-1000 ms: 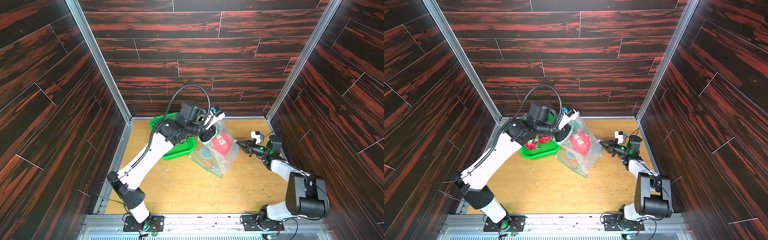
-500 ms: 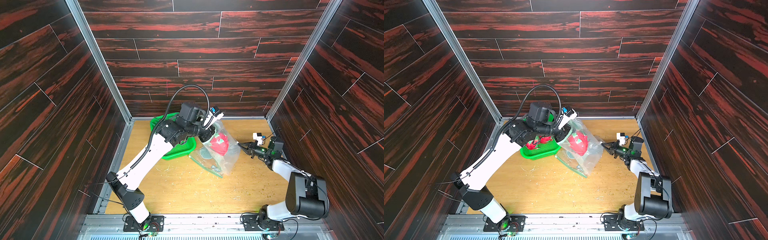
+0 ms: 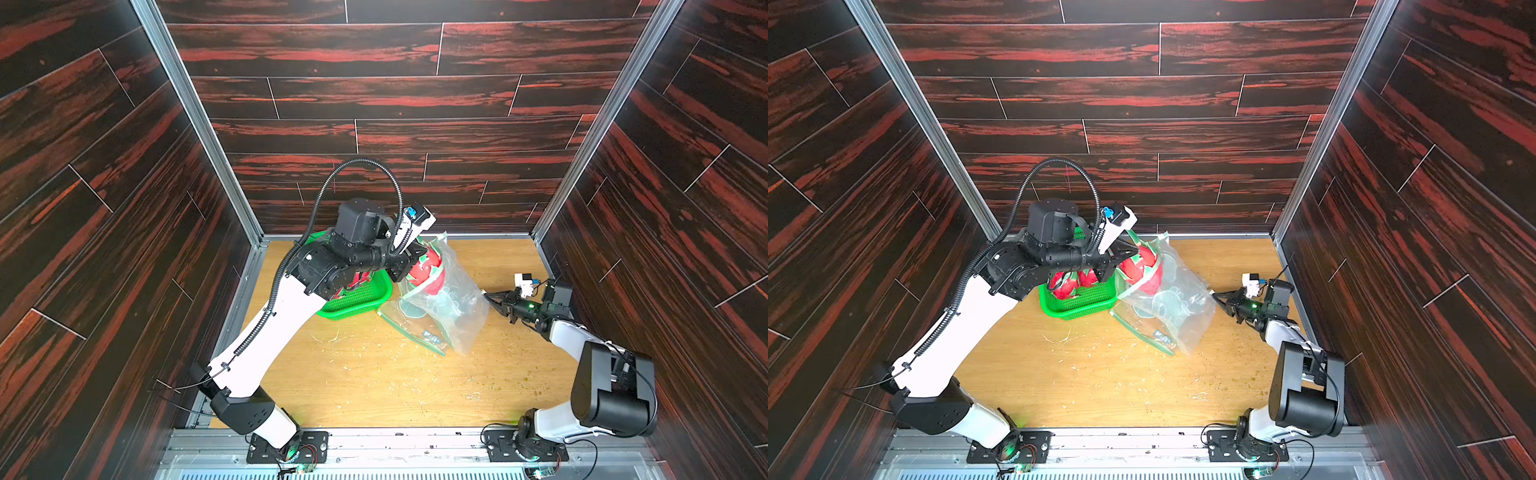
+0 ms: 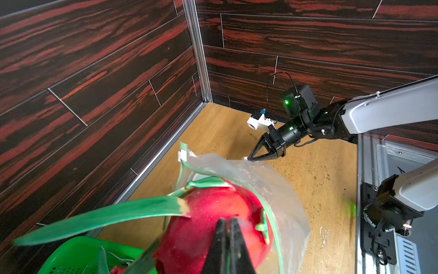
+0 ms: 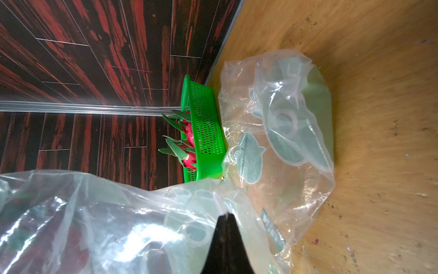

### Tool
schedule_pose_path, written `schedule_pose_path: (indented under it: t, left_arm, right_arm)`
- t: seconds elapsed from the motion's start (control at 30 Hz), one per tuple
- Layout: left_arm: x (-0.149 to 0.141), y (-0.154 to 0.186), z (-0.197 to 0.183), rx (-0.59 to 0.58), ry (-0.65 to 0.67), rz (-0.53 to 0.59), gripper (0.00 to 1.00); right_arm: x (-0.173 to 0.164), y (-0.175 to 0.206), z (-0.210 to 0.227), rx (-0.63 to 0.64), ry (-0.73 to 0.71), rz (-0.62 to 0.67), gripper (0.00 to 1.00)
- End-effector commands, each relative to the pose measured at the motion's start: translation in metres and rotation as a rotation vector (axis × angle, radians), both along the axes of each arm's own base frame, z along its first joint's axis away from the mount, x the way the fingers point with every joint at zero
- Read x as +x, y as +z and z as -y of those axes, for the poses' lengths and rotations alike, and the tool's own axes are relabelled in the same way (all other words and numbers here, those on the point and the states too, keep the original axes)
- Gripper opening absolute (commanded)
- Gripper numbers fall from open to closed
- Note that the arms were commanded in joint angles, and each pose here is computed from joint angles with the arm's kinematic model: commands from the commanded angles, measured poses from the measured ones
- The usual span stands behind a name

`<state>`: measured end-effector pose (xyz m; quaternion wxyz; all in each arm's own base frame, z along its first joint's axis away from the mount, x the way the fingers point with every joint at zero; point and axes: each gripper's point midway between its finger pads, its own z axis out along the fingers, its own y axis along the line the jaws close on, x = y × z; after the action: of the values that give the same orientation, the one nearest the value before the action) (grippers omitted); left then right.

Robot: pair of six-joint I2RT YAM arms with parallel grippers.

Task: Open the zip-top bag and take out the dragon fruit
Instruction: Pick up the dragon fruit from the zipper food storage bag, then place the dragon fruit in the basket.

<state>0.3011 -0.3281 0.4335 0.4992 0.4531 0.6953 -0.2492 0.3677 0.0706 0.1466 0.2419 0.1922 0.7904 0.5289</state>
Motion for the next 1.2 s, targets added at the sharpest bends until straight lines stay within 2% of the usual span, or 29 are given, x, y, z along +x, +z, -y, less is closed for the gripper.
schedule_pose_path:
  t: [0.0, 0.27, 0.47, 0.87, 1.17]
  left_arm:
    - [0.000, 0.041, -0.011, -0.052, 0.043, 0.130, 0.00]
    - [0.023, 0.051, -0.034, 0.002, 0.211, 0.211, 0.00]
    - [0.046, 0.047, -0.055, 0.055, 0.346, 0.242, 0.00]
    - [0.093, 0.020, -0.109, 0.061, 0.551, 0.139, 0.00]
    - [0.124, -0.042, -0.121, 0.126, 0.623, -0.003, 0.00]
  right_arm:
    - [-0.002, -0.011, 0.003, -0.020, -0.005, -0.023, 0.00]
    - [-0.003, -0.014, 0.012, -0.044, -0.041, -0.034, 0.00]
    - [-0.003, -0.013, 0.018, -0.060, -0.071, -0.033, 0.00]
    - [-0.006, -0.011, 0.039, -0.099, -0.162, -0.039, 0.00]
    - [-0.004, -0.003, 0.050, -0.108, -0.200, -0.027, 0.00]
